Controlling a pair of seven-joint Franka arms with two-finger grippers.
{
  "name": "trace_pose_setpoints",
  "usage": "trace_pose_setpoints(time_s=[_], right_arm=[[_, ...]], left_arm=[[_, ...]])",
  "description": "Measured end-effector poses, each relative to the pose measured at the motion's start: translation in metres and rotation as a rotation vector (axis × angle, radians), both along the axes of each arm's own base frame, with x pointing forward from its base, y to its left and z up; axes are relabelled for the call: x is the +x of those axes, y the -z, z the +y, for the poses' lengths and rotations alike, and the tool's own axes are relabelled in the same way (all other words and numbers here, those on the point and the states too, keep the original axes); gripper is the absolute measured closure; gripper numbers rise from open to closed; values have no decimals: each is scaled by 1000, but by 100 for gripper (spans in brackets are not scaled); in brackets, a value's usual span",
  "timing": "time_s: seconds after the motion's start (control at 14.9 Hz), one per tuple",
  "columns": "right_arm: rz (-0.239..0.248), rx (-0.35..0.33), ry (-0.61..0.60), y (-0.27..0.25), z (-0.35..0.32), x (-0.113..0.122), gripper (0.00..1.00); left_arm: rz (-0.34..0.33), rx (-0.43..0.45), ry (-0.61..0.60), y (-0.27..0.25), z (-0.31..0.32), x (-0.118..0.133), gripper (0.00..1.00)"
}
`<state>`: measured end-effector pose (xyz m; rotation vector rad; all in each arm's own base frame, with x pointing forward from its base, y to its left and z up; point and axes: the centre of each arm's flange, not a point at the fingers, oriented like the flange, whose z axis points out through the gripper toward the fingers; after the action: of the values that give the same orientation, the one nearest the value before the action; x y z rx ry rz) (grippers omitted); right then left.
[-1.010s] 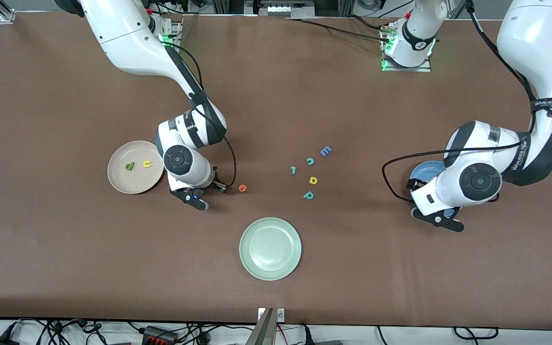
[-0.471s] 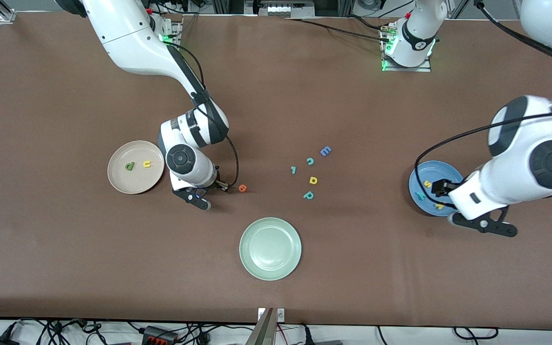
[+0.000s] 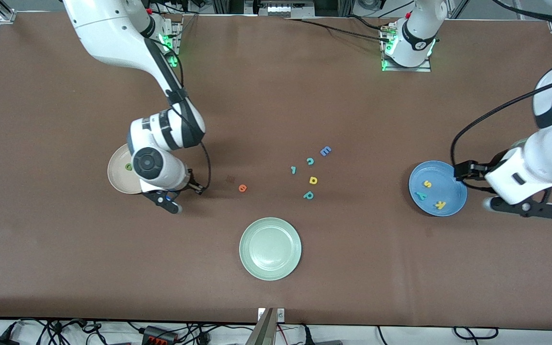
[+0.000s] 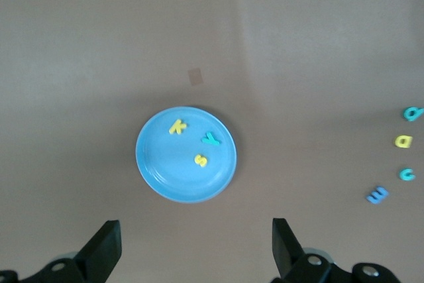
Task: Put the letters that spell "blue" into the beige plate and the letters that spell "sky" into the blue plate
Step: 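Raise the left gripper to rest while the right gripper carries the L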
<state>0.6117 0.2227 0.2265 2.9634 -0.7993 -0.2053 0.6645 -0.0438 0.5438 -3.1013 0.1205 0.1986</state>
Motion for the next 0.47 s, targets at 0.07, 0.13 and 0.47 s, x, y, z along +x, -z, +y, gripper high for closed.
trace_pose_setpoints(time_s=[0.07,0.13,0.47], right_arm=[[10,-7,-13,-2,-18,-4,90],[21,-13,-26,-4,-36,-10,90],[69,-3,-88,-17,-104,-45,90]], left_arm=[[0,-22,-37,-12,9,-7,0],[0,-37,-68,-20,17,-16,0],[-156,-19,-106,-20,24,-60,0]])
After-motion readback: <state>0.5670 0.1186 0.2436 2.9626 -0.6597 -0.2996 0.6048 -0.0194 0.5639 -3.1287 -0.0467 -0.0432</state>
